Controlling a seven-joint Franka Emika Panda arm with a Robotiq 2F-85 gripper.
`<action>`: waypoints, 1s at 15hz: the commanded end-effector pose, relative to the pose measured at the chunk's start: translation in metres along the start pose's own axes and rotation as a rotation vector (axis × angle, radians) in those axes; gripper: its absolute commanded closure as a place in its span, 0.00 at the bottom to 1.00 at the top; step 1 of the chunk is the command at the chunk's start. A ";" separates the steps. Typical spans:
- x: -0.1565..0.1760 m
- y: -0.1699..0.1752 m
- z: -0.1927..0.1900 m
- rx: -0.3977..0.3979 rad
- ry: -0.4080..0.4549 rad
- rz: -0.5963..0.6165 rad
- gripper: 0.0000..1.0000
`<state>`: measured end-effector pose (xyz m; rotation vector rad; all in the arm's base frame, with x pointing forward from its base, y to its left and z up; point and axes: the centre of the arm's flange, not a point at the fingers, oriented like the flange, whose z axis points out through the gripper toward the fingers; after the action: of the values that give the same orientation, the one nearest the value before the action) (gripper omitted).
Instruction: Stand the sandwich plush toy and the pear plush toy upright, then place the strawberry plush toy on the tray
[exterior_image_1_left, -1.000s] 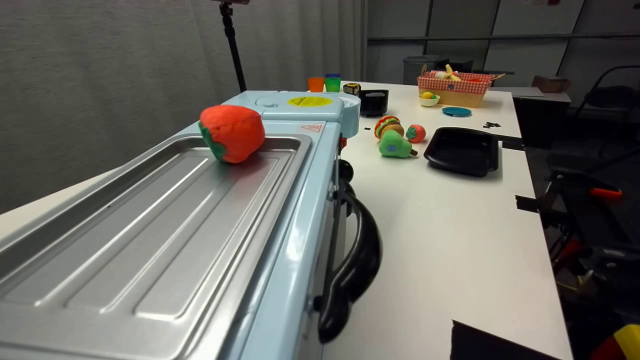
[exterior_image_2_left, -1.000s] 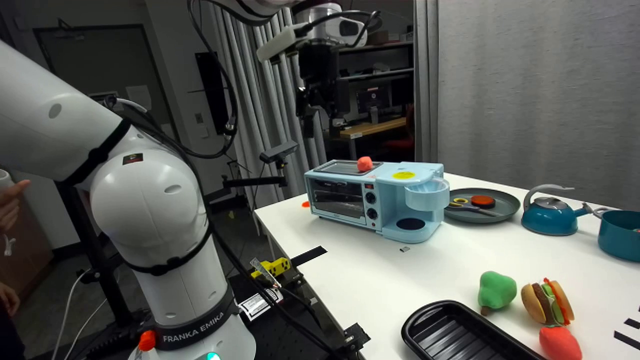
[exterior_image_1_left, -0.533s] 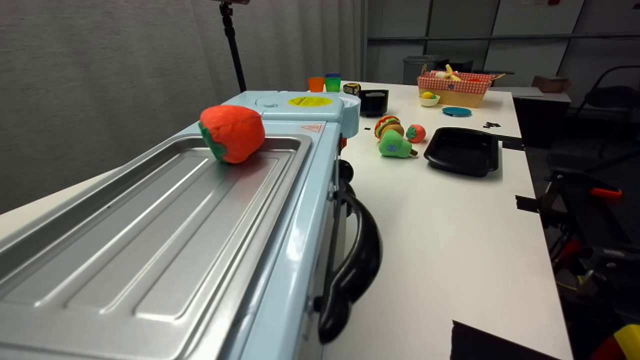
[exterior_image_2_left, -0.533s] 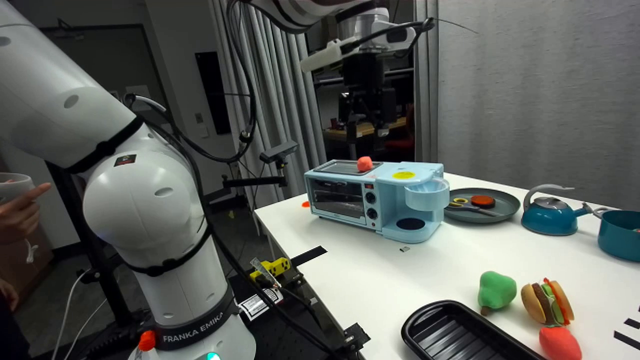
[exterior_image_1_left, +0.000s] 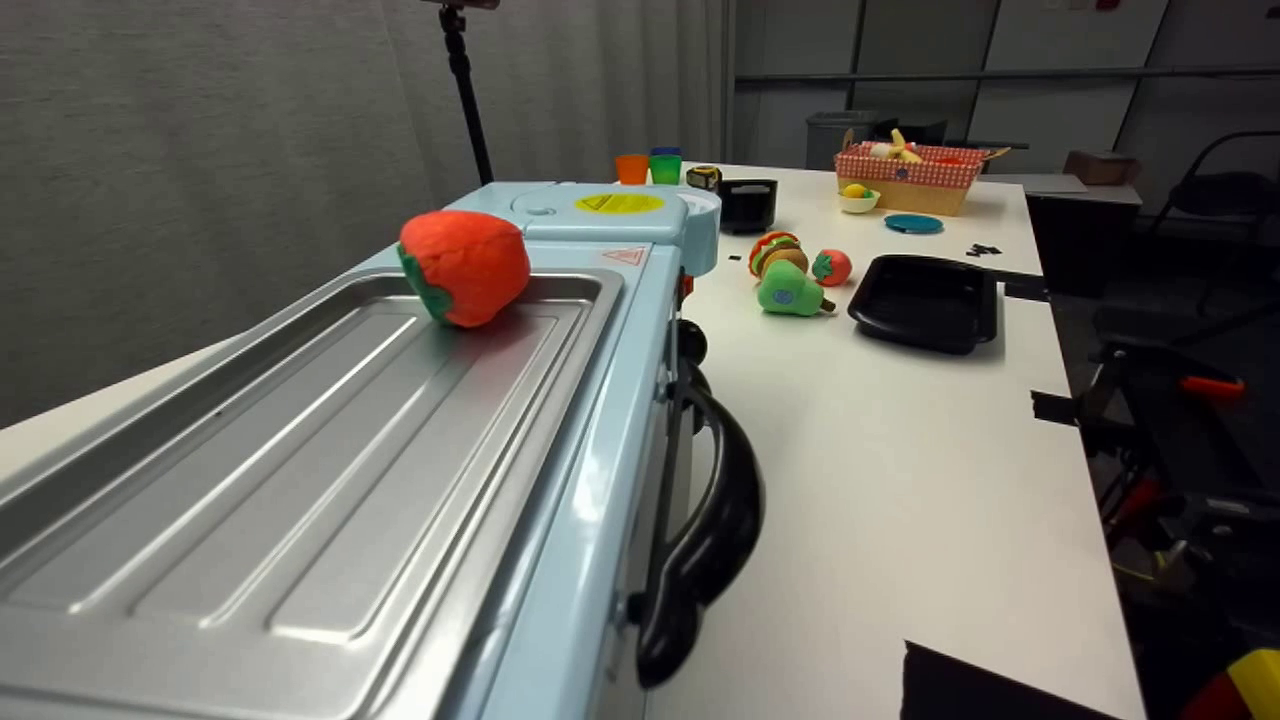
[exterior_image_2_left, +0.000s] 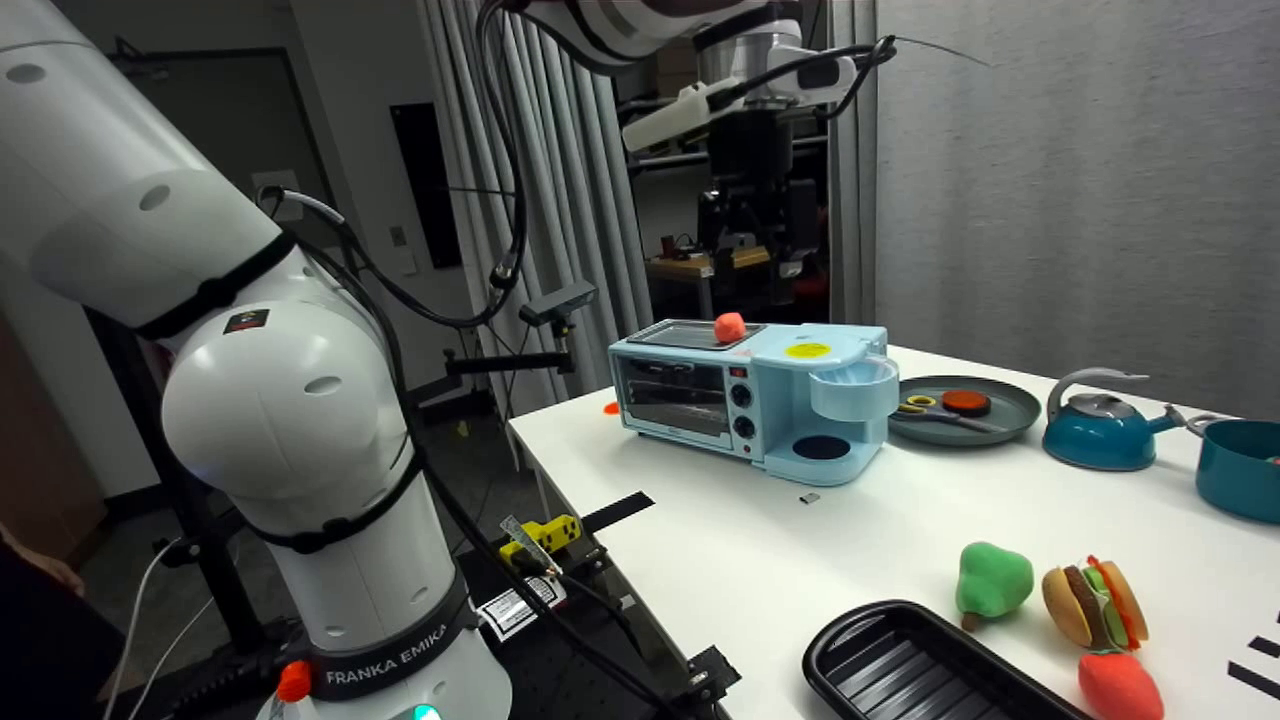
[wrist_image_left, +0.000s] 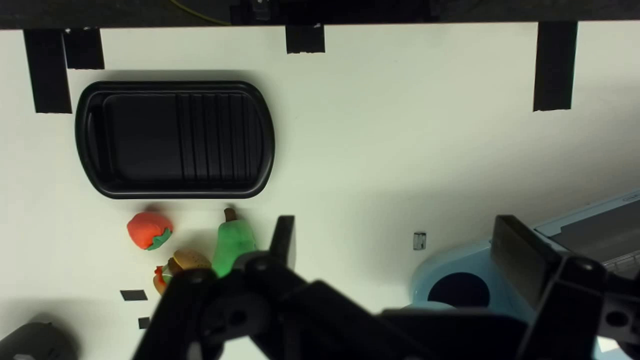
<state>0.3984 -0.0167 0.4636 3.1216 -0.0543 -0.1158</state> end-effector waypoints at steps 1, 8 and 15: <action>0.000 0.000 0.000 0.000 0.000 0.000 0.00; 0.036 0.007 0.020 -0.001 0.014 0.133 0.00; 0.091 0.054 0.051 0.011 0.079 0.400 0.00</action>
<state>0.4558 -0.0531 0.4142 3.0854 -0.5079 -0.0241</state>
